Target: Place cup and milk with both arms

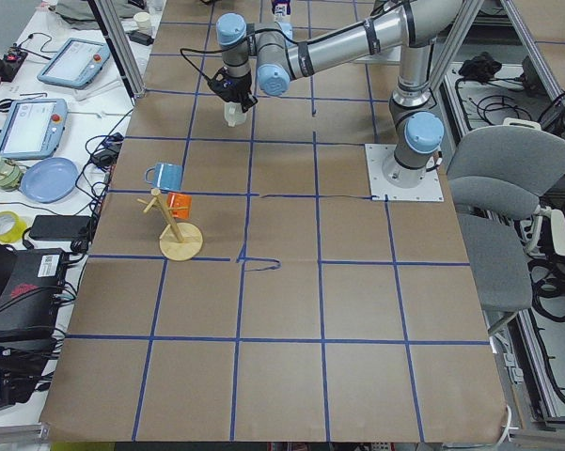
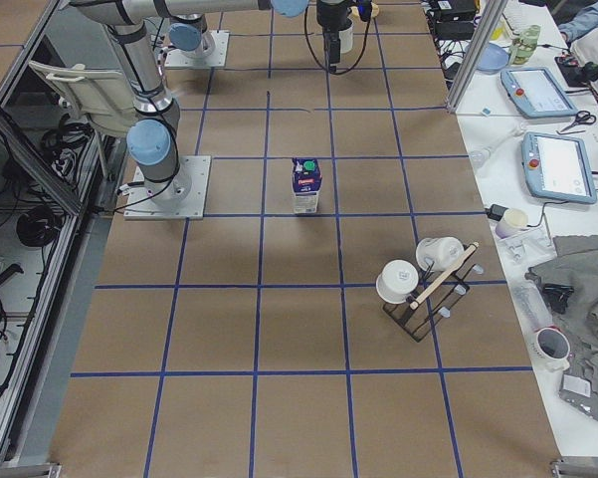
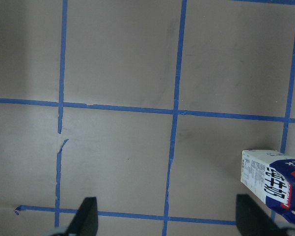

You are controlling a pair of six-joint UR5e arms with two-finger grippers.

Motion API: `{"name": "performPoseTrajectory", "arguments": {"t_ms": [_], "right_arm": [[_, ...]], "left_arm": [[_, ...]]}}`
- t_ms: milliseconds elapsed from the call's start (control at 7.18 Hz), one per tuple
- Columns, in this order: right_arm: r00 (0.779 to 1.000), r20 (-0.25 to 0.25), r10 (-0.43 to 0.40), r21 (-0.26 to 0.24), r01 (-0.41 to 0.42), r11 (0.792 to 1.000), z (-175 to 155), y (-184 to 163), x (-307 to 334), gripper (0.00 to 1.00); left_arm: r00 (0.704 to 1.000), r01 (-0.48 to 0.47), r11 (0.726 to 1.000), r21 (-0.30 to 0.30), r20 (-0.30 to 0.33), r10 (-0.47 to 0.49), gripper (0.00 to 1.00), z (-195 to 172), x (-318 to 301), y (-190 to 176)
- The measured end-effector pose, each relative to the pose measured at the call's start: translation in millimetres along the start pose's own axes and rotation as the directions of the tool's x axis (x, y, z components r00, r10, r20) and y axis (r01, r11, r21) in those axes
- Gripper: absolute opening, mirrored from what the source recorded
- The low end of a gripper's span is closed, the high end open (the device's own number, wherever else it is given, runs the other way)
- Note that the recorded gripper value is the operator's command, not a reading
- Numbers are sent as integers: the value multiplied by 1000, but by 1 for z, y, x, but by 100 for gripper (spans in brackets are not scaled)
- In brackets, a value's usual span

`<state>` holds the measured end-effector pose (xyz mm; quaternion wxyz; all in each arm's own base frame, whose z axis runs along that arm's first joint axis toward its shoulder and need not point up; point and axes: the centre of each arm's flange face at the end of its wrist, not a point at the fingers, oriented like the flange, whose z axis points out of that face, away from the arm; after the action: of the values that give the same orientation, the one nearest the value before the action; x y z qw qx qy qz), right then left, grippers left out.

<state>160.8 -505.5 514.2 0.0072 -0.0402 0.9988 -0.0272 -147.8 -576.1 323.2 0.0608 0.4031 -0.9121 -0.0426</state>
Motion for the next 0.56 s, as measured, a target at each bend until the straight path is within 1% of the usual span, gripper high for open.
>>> {"name": "performPoseTrajectory", "arguments": {"t_ms": [139,557], "right_arm": [[1000,0,0,-1,0,1000,1,0,0,100],[1000,0,0,-4,0,1000,2,0,0,100]], "left_arm": [[999,34,999,-11,-13,-34,0,16,22,21],[990,132,989,-61,-35,-134,0,57,74,61]]}}
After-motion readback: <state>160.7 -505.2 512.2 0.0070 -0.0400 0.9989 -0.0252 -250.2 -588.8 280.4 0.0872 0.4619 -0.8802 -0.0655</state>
